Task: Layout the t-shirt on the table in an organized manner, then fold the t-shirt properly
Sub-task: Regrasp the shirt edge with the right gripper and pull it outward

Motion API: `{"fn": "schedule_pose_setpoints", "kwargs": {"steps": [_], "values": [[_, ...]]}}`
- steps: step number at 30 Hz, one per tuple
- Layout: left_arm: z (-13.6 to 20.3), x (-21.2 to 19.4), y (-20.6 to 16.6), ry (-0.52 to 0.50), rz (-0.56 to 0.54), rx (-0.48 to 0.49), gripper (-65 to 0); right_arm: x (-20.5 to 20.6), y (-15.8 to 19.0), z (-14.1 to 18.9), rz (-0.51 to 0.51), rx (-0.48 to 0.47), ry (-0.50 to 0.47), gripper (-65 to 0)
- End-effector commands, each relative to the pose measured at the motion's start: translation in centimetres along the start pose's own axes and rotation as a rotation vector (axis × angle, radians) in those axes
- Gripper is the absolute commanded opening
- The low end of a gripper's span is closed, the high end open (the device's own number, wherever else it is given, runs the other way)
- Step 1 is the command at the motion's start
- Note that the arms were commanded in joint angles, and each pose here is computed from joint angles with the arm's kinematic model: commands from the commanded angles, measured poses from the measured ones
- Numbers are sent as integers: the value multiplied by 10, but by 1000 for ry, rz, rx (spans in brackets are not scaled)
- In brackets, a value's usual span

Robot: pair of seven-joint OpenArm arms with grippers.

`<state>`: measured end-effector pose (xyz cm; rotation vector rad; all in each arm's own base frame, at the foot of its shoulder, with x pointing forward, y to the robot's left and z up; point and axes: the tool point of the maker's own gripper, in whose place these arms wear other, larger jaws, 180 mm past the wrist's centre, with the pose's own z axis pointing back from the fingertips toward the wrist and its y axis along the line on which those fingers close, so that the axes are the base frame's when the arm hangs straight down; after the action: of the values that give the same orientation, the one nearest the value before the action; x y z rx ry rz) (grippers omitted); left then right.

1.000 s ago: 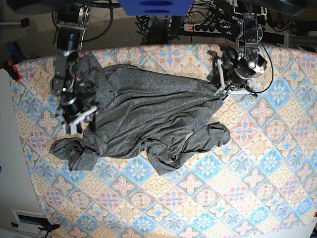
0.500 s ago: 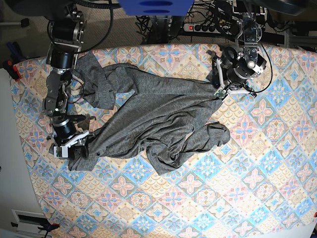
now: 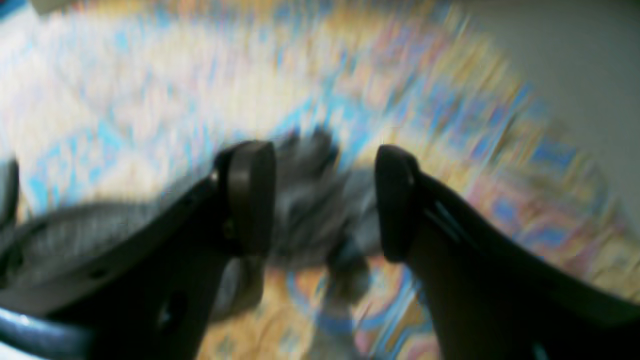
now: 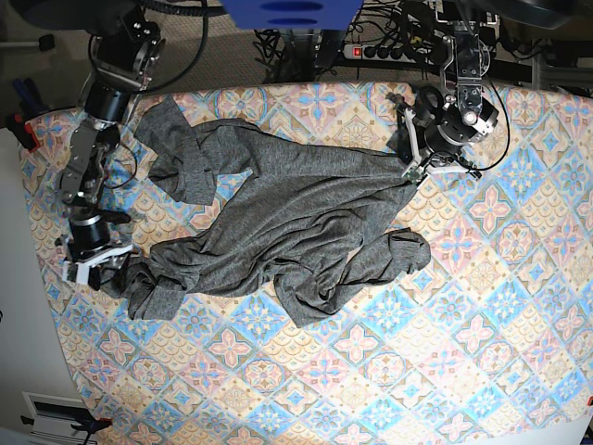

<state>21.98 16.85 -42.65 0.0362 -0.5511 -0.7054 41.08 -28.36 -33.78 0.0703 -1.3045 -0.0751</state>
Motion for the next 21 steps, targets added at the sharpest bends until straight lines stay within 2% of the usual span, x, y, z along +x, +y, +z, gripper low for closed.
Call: {"fn": "schedule_pose_setpoints", "kwargs": {"steps": [1, 8, 14, 18, 21], "values": [[3, 2, 5, -5, -8, 15, -650, 37, -5, -4, 11, 2, -105, -341], [3, 3, 6, -7, -9, 17, -650, 35, 1, -5, -1, 13, -104, -341], [3, 2, 5, -6, -7, 14, -650, 20, 42, -14, -66, 73, -93, -342], [3, 3, 5, -7, -9, 14, -650, 12, 78, -15, -101, 178, -91, -342], [3, 4, 5, -8, -9, 15, -650, -1, 83, -16, -125, 183, -63, -342]]}}
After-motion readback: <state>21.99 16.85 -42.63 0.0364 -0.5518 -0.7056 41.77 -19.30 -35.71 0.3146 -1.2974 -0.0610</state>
